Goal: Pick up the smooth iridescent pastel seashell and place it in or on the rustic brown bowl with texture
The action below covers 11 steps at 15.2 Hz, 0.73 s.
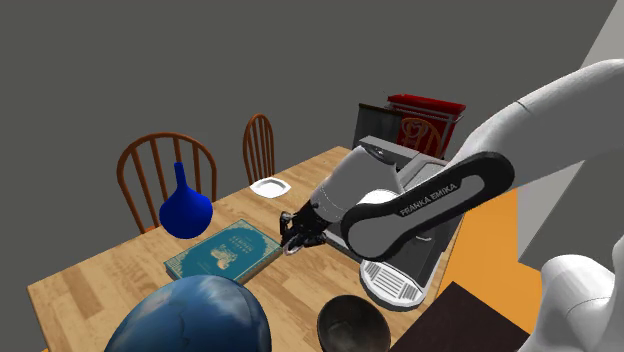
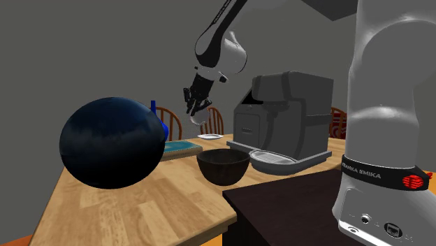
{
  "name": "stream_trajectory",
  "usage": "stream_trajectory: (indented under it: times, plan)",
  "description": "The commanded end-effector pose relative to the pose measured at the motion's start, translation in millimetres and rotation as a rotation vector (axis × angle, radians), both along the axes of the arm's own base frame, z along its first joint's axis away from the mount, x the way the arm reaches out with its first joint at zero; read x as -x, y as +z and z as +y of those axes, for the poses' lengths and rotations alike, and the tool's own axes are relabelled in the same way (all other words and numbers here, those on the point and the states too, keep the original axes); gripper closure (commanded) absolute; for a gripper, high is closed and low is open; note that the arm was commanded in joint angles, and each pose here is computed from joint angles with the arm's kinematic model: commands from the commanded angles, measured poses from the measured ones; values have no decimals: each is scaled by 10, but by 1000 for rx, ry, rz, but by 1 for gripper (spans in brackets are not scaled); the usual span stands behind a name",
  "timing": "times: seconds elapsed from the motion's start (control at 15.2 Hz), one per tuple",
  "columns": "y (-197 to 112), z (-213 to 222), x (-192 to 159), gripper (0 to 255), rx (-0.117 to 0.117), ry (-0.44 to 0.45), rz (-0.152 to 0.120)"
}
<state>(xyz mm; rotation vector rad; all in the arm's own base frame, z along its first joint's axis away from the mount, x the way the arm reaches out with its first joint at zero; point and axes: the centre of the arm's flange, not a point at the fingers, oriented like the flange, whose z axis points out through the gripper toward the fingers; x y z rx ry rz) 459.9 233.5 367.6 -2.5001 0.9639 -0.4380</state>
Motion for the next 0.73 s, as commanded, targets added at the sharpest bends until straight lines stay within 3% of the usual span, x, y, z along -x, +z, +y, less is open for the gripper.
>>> stream_trajectory:
  times: [0.0,0.66]
  plan:
    - [5,-23,289,255,0,0,0]
    - [82,-169,1599,255,0,0,0]
